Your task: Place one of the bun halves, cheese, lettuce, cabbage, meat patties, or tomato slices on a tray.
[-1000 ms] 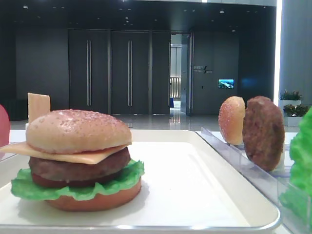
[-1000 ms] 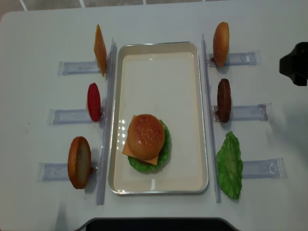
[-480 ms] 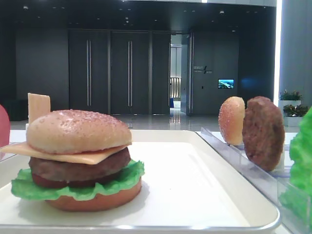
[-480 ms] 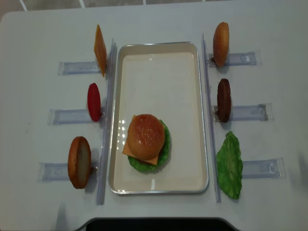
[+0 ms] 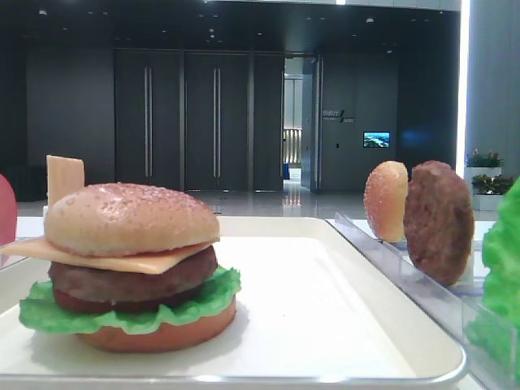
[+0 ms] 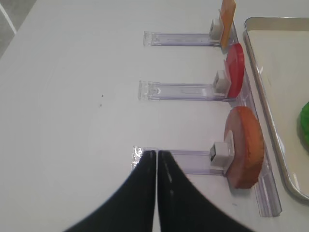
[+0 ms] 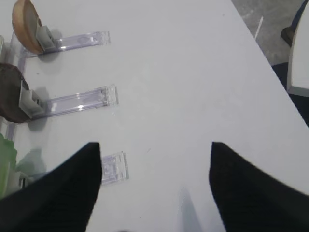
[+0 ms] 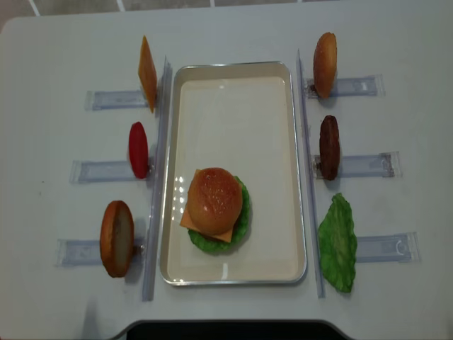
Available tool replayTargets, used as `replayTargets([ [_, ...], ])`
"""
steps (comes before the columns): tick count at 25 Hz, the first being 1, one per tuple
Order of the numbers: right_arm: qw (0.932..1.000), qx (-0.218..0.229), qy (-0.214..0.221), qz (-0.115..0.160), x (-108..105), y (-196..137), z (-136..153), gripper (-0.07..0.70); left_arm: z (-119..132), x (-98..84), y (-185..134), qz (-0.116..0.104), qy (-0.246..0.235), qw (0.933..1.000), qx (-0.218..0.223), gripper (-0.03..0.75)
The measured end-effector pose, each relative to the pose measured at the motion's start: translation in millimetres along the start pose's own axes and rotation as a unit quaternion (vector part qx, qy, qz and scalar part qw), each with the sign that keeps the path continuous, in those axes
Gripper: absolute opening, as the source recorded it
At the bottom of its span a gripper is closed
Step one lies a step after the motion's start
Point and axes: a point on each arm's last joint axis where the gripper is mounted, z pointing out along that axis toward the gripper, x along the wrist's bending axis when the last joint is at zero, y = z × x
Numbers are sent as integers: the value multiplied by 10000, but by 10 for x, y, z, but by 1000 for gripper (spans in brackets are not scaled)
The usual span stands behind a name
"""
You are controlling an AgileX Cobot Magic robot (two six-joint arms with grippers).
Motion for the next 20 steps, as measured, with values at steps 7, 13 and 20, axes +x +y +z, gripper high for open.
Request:
replayTargets([
  [7, 9994, -355, 36, 23, -22, -107, -84, 455, 0, 0, 0, 0, 0, 10000, 0, 0],
  [13, 9993, -359, 21, 34, -22, -110, -84, 455, 0, 0, 0, 0, 0, 10000, 0, 0],
  [20, 9990, -376, -180, 166, -17, -112, -86, 454, 0, 0, 0, 0, 0, 10000, 0, 0],
])
